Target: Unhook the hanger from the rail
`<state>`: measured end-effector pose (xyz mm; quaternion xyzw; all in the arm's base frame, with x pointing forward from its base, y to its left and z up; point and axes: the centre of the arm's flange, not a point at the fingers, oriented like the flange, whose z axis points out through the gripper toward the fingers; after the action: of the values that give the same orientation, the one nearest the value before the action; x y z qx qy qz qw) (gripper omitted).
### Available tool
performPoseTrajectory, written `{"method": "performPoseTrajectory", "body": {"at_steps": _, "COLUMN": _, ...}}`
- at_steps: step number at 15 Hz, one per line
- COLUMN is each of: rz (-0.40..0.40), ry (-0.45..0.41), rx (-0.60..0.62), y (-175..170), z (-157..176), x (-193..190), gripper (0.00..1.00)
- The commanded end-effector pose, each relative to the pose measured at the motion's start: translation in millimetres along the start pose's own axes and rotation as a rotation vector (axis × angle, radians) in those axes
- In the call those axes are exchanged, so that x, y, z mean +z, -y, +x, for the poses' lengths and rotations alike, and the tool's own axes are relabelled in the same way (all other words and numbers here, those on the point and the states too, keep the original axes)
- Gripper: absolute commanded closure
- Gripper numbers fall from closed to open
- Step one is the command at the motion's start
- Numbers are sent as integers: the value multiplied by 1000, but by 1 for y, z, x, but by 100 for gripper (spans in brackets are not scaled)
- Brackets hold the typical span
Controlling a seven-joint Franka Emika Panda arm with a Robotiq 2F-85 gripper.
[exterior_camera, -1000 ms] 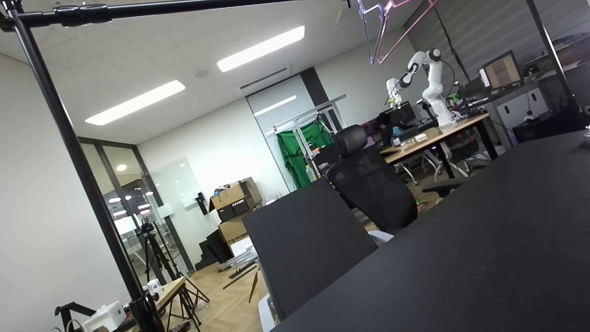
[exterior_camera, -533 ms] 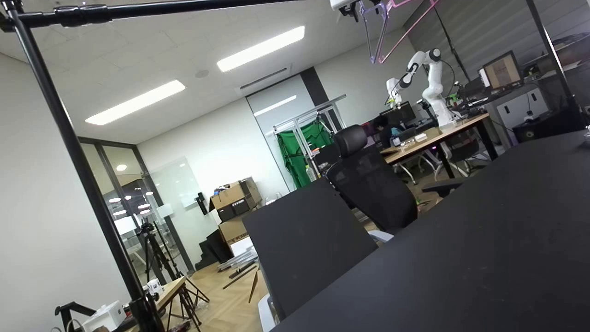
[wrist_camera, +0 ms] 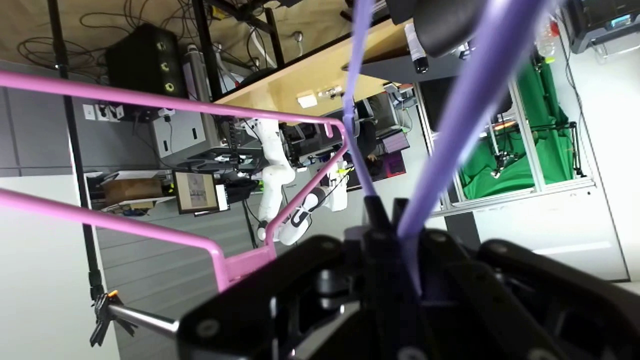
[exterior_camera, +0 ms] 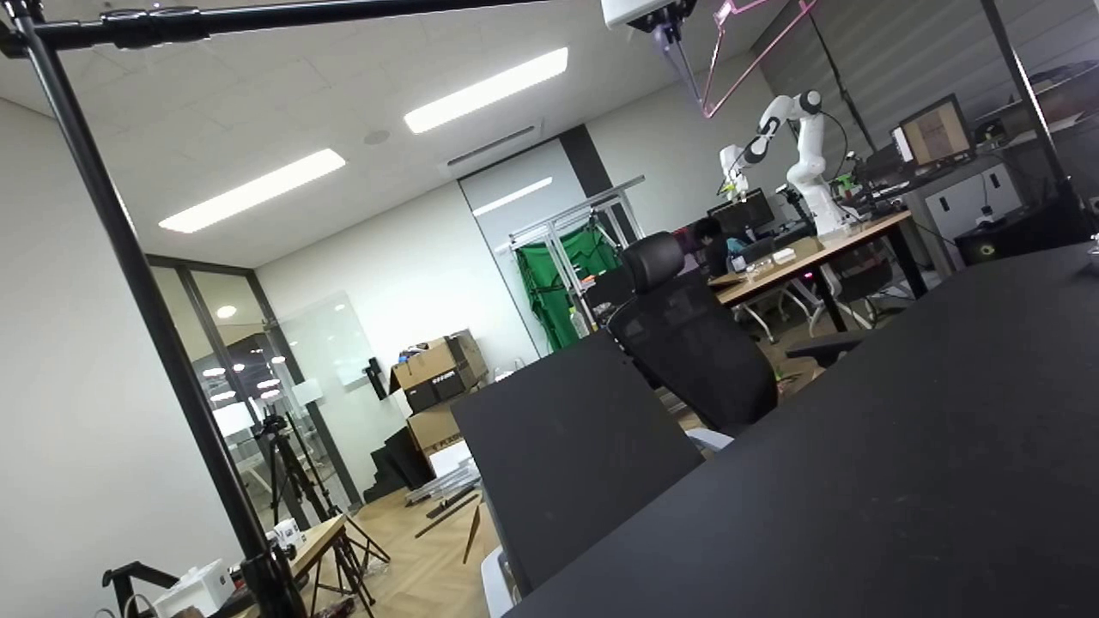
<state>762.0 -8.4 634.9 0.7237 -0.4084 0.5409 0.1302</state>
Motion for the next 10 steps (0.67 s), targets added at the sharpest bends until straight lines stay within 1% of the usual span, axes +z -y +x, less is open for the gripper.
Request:
{"method": "performPoseTrajectory", "body": {"at_steps": 1, "rz": -3, "ry": -35, "rx": 5, "y": 17, "z": 14, "x": -15, "gripper": 99}}
{"method": "performPoseTrajectory", "body": {"at_steps": 4, "rz": 15, "ry": -49, "rx": -9, "y": 19, "z": 15, "x": -33, "gripper": 98}}
{"method": "performPoseTrajectory", "body": {"at_steps": 8, "rz": 43, "ry": 38, "rx": -46, "y": 18, "z": 1, "x": -52, "gripper": 98}}
{"method": "performPoseTrajectory", "body": {"at_steps": 10, "rz": 60, "ry": 32, "rx": -66, "y": 21, "z": -6, "x": -65, "gripper": 98}}
